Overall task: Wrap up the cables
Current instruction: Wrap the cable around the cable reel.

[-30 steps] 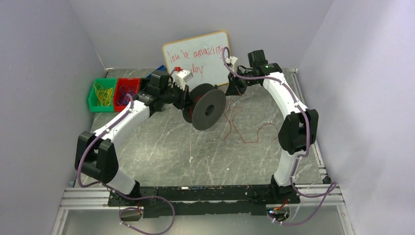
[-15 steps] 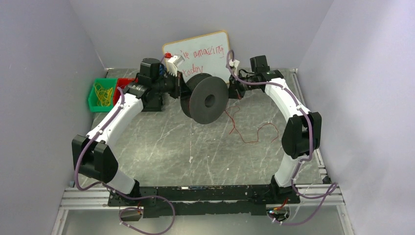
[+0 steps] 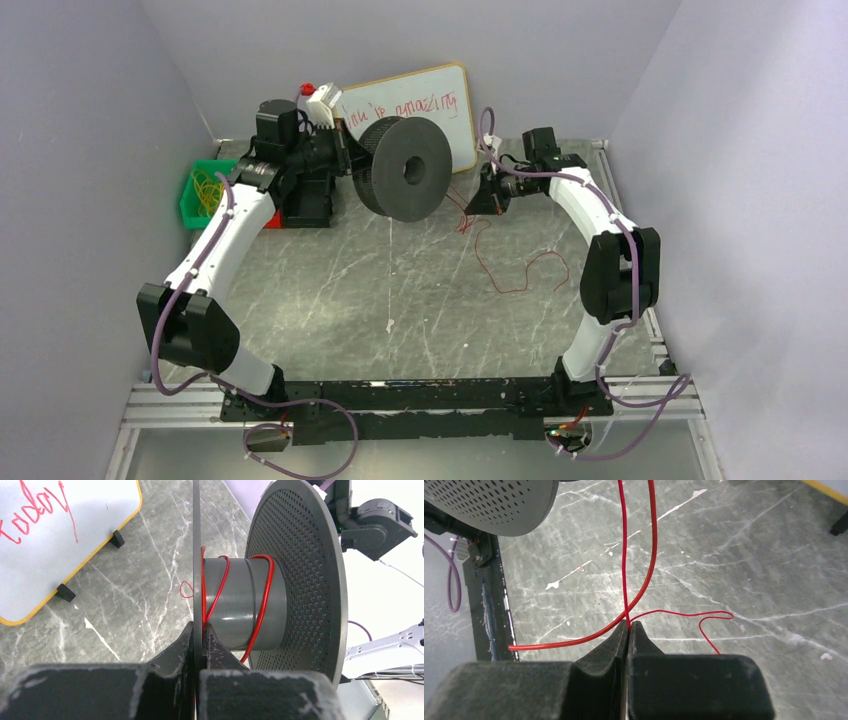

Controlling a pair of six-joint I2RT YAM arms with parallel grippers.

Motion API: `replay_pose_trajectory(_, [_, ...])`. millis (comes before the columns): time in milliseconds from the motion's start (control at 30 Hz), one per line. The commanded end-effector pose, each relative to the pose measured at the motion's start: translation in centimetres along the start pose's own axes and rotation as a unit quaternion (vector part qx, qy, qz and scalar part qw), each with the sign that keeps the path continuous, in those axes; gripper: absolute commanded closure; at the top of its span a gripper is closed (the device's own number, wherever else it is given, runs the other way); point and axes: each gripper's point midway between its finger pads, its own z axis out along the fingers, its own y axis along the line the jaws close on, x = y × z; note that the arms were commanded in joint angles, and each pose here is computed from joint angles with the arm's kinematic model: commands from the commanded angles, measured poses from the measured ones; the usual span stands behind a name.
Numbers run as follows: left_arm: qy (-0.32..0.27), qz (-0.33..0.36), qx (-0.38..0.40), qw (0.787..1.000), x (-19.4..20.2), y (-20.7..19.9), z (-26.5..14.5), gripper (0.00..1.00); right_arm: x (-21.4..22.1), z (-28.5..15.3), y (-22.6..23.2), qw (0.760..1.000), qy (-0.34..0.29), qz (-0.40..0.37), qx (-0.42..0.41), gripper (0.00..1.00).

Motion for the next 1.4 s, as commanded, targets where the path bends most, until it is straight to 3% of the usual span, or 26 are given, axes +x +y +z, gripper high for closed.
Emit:
replay_pose_trajectory(0, [-0.066, 0.030, 0.034, 0.997, -4.5, -4.0, -1.8, 0.98, -1.5, -0.7, 2.2, 0.999, -0.026, -0.032, -0.027, 1.00])
replay_pose_trajectory(433, [-0.093, -0.019, 0.020, 0.995, -6.4, -3.1, -2.5, 0.97, -0.4, 0.8, 4.8, 0.996, -0.036, -0.071, -0.042, 1.00])
replay_pose_trajectory(900, [-0.087, -0.049, -0.078, 0.992, -3.9, 2.5, -1.0, 0.97, -4.7, 6.4, 14.2, 0.980, 0.019, -0.189, -0.058, 1.00])
replay_pose_trajectory(1033, [-0.073, -0.025, -0.107, 0.991, -2.3, 3.6, -0.4, 0.97, -5.8, 7.8, 16.4, 0.972, 0.034, -0.222, -0.067, 1.00])
replay_pose_trajectory(1367, [-0.003, 0.143, -0.199, 0.970, 3.1, 4.5, 1.7, 0.98, -10.7, 6.5, 17.4, 0.962, 0.051, -0.268, -0.021, 1.00])
